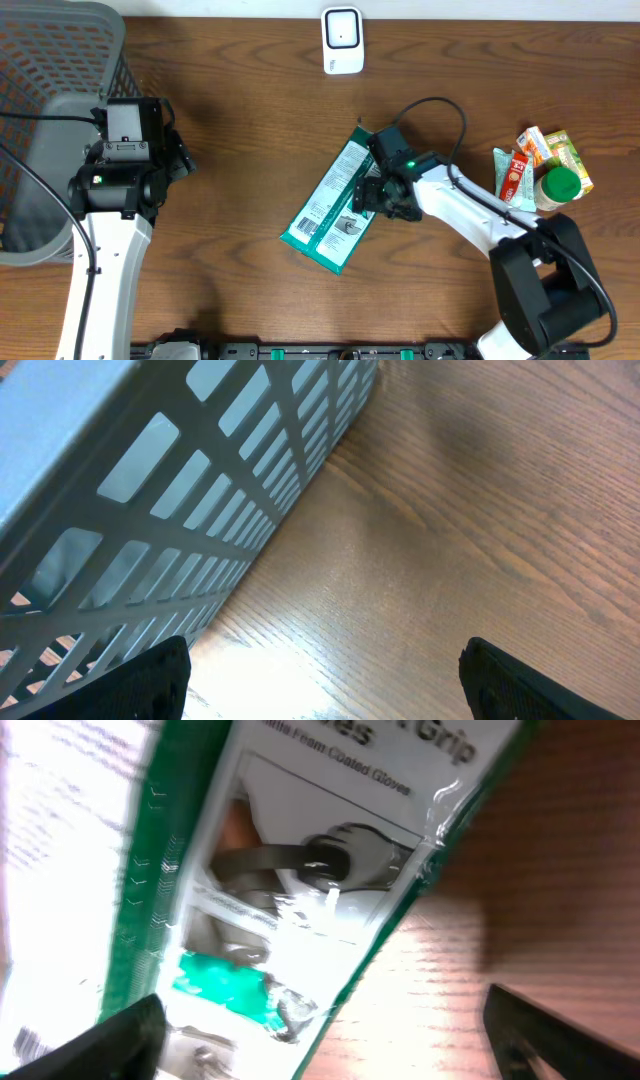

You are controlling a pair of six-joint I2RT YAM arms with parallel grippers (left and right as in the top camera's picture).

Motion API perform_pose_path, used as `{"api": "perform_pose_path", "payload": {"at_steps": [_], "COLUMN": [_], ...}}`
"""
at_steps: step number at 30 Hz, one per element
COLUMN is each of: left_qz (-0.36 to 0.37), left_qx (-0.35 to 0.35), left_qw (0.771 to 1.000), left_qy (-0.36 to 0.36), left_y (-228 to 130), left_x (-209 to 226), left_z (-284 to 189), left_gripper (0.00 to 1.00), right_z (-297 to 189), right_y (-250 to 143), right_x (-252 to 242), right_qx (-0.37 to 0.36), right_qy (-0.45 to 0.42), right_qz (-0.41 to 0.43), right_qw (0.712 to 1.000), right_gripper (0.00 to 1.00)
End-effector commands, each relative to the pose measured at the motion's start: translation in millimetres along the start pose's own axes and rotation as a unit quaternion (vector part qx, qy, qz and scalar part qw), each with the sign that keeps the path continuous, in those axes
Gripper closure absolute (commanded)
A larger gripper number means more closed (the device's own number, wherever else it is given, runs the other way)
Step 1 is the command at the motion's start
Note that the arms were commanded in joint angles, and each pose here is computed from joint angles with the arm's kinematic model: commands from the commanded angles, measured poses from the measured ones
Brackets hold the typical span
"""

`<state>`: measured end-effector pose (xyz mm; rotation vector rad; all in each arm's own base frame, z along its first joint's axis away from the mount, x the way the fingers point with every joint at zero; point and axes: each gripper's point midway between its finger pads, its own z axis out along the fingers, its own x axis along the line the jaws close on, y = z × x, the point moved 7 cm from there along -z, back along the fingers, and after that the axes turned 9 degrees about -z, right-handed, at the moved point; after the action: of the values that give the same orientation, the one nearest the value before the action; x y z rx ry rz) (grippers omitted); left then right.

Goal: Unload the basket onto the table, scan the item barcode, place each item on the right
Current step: 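Pull the glove pack right and tilt it upright with the right gripper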

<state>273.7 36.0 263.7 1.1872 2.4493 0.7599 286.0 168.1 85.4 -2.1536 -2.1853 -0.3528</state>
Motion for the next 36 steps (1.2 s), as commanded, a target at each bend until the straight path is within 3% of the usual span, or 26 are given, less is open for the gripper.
{"api": "perform_pose_path", "payload": {"at_steps": [1, 9, 16, 25, 32, 36], "left_qz": [0.0, 0.0, 0.0, 0.0, 0.0, 0.0], "left_qx": [-0.009, -0.009, -0.009, -0.009, -0.009, -0.009], "left_qw": [1.0, 1.0, 1.0, 1.0, 1.0, 1.0], "left_qy": [0.004, 0.004, 0.004, 0.004, 0.004, 0.004], "left_y": [4, 4, 4, 4, 4, 4], "left_x": [2, 2, 2, 2, 2, 2], "left_z": [-3, -3, -3, -3, -3, -3], "left_gripper": [0.13, 0.13, 0.13, 0.13, 0.13, 0.13], "right_z": [-13, 8, 34, 70, 76, 79], "right_y": [5, -13, -11, -35, -42, -46], "right_x": [11, 9, 38, 35, 26, 23], "right_qx": [-0.01, -0.012, -0.062, -0.028, -0.015, -0.007], "right_qy": [0.039, -0.019, -0.015, -0.073, -0.105, -0.115], "right_qz": [0.091, 0.207, 0.193, 0.208, 0.207, 0.205], "right_qw": [0.995, 0.978, 0.979, 0.975, 0.973, 0.972], "right_gripper": [0.01, 0.01, 0.01, 0.01, 0.23, 0.32]}}
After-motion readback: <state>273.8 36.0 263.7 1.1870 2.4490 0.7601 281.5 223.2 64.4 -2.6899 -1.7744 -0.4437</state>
